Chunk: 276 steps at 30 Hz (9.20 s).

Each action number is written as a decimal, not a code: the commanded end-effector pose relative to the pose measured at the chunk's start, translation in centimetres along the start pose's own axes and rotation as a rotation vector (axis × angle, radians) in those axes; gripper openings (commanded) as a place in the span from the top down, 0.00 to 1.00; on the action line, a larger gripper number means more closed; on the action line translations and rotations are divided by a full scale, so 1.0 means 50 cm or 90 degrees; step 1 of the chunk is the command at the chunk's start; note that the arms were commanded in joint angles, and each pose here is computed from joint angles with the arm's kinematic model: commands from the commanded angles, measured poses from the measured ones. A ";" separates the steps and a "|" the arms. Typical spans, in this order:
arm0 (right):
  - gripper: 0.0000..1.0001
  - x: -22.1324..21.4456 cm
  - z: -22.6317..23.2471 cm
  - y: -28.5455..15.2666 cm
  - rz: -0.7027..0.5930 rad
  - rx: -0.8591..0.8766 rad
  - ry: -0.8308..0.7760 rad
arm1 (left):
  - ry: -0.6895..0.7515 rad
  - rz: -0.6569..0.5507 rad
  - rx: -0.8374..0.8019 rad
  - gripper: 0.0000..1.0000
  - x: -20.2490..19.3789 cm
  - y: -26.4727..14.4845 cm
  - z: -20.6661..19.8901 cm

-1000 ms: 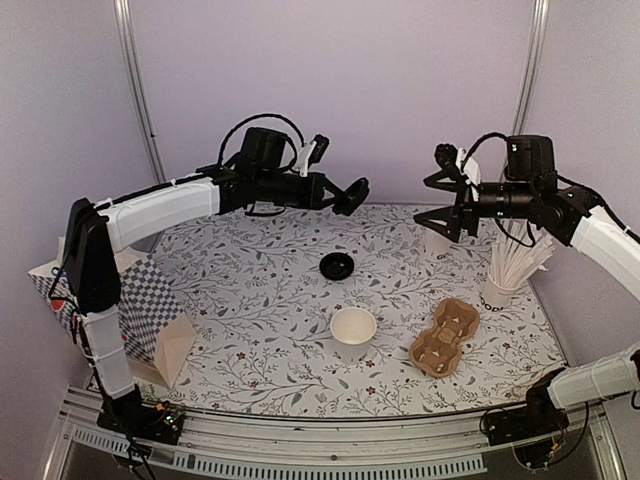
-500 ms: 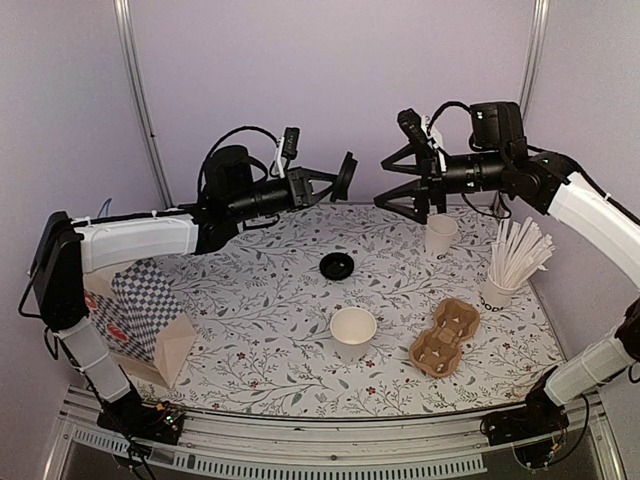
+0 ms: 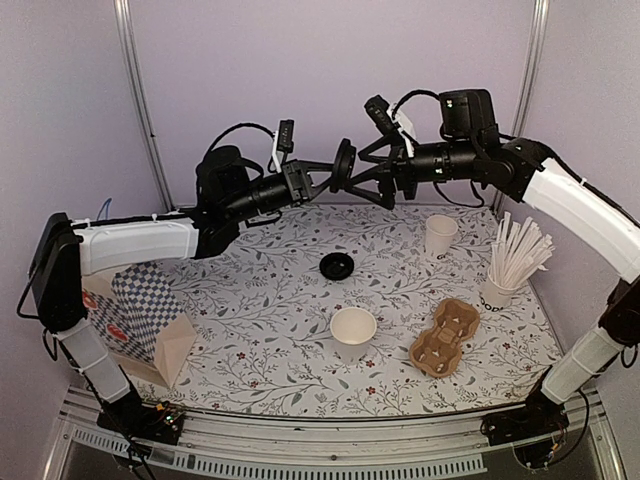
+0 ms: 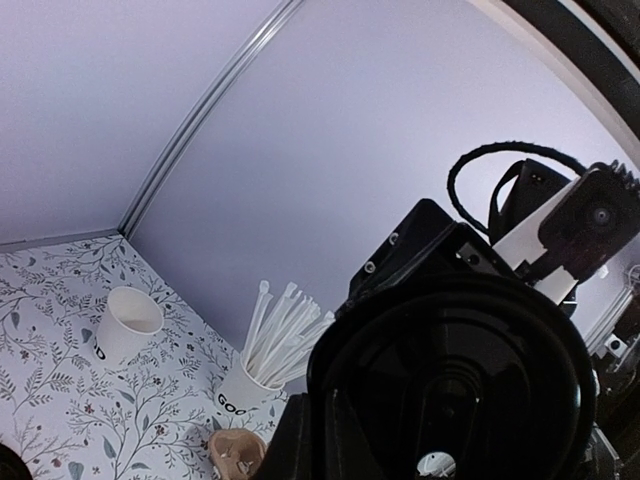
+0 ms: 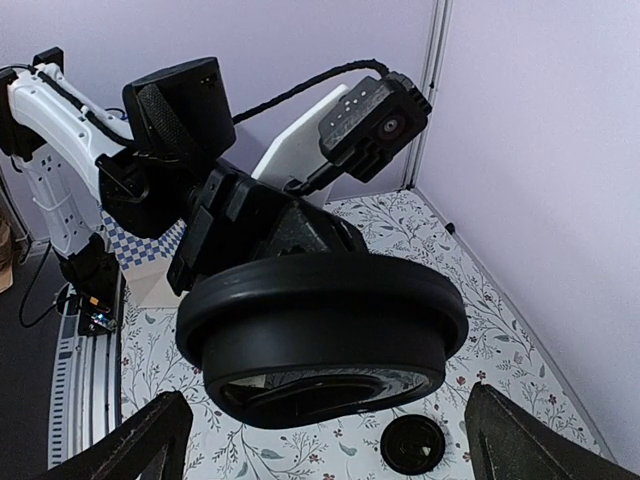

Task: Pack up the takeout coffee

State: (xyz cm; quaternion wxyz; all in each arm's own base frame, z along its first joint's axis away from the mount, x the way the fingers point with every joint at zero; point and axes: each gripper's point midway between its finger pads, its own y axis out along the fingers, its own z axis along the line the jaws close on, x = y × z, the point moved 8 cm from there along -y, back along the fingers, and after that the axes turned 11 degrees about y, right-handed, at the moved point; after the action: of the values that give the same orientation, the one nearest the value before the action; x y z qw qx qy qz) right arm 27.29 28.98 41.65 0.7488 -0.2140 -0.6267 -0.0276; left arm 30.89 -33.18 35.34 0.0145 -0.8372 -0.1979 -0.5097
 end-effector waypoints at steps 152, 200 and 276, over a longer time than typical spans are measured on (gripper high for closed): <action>0.27 -0.355 0.148 0.172 0.768 0.025 -0.426 | -0.002 0.255 0.327 0.32 -0.278 -0.261 0.093; 0.20 -0.198 0.114 0.105 0.496 0.092 -0.228 | 0.039 0.335 0.217 0.34 -0.238 -0.245 -0.005; 0.32 -0.486 -0.016 0.073 0.394 0.239 0.290 | 0.001 0.534 0.104 0.42 -0.403 -0.121 0.009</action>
State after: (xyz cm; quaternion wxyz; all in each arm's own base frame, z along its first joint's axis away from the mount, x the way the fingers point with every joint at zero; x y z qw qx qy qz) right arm 23.74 26.19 17.72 0.8625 -0.2440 -0.3568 0.2633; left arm 20.92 -33.06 16.41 0.2961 -0.8402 0.1265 -0.4364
